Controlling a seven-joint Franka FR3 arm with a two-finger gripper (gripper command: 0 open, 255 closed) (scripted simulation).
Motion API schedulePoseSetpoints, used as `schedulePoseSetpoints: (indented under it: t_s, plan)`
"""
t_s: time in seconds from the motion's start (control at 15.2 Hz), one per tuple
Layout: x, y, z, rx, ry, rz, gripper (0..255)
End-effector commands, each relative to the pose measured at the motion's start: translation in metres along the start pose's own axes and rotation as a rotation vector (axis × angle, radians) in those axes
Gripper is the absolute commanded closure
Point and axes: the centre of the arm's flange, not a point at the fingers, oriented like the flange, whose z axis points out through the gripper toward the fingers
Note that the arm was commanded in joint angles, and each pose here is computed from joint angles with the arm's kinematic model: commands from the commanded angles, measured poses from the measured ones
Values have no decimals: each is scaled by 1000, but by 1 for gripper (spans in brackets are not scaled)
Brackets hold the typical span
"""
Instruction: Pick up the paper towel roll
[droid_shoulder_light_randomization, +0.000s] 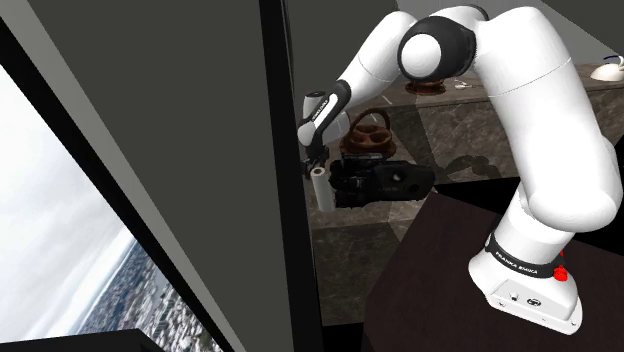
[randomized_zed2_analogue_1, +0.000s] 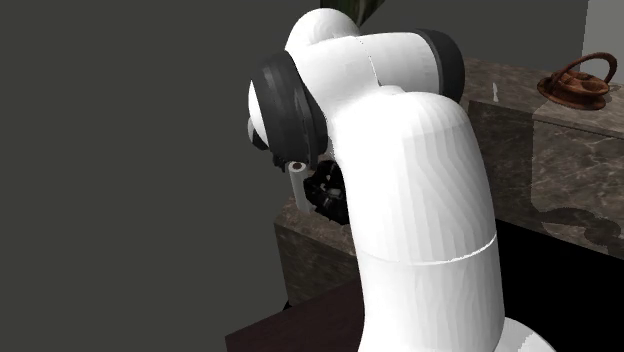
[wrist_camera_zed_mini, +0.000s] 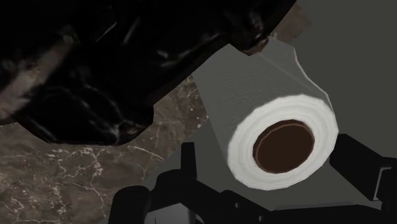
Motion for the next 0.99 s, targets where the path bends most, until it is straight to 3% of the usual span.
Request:
schedulePoseSetpoints:
  t_s: [0.0,0.59,0.92]
  plan:
    - [0,0,3,0,0,-1,255]
    - [-1,-1,2,0,0,-1,255]
    - [2,-1,-24,0,0,-1,255]
